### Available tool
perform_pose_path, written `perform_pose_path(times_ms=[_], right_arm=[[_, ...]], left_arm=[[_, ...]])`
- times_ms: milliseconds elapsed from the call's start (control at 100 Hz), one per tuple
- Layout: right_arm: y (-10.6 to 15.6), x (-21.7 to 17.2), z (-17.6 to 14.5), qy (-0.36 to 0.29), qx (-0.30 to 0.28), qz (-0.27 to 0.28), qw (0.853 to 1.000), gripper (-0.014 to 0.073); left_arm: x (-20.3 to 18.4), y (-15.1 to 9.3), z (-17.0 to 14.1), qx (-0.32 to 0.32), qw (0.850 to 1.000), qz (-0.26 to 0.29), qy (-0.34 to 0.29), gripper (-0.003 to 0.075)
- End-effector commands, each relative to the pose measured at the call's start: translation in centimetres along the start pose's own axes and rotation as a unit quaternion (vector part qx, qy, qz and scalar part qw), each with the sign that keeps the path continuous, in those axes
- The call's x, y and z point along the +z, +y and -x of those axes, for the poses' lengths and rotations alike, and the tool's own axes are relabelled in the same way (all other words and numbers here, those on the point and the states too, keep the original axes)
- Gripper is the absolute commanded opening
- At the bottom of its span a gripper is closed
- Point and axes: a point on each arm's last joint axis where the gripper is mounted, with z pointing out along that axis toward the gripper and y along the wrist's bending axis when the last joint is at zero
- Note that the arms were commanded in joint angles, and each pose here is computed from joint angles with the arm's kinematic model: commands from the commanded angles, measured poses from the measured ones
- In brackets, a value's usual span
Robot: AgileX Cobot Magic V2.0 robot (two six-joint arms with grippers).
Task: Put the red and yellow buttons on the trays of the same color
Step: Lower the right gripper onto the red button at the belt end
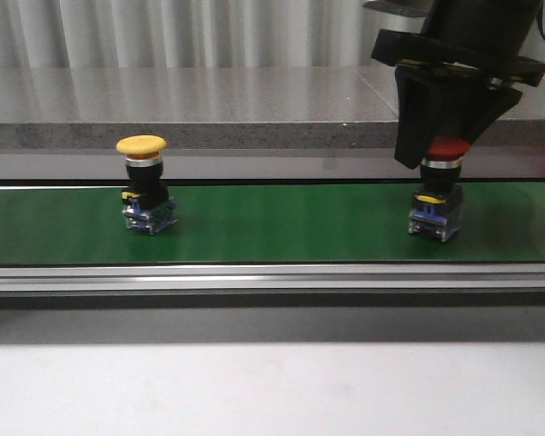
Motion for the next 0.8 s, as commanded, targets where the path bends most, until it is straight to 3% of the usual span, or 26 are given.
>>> perform_pose_path(times_ms=[0,170,340,620,790], right_arm=[[0.5,-3.2,0.5,-0.063,-0.011,-0.005,0.998,0.0111],[0.2,-5.9,0.2,-0.11,-0.005,-0.016,0.994,0.0111],[-1.9,-8.8,-0.9,-0.145,0.031,-0.038,0.988,0.0111],[-8.9,-12.7,-4.1,-0.184,0.138,-0.097,0.968,0.0111],[-13.2,-14.2,-6.2,-0.204,0.206,-0.136,0.947,0.0111]], left_arm=[[-0.4,0.0,1.3,-0.006,0.999,-0.002,-0.043,-0.002],[-0.4,0.0,1.3,-0.006,0.999,-0.002,-0.043,-0.002],[-0.4,0.0,1.3,-0.006,0.999,-0.002,-0.043,-0.002],[-0.4,0.0,1.3,-0.006,0.999,-0.002,-0.043,-0.002],[-0.4,0.0,1.3,-0.006,0.999,-0.002,-0.043,-0.002]])
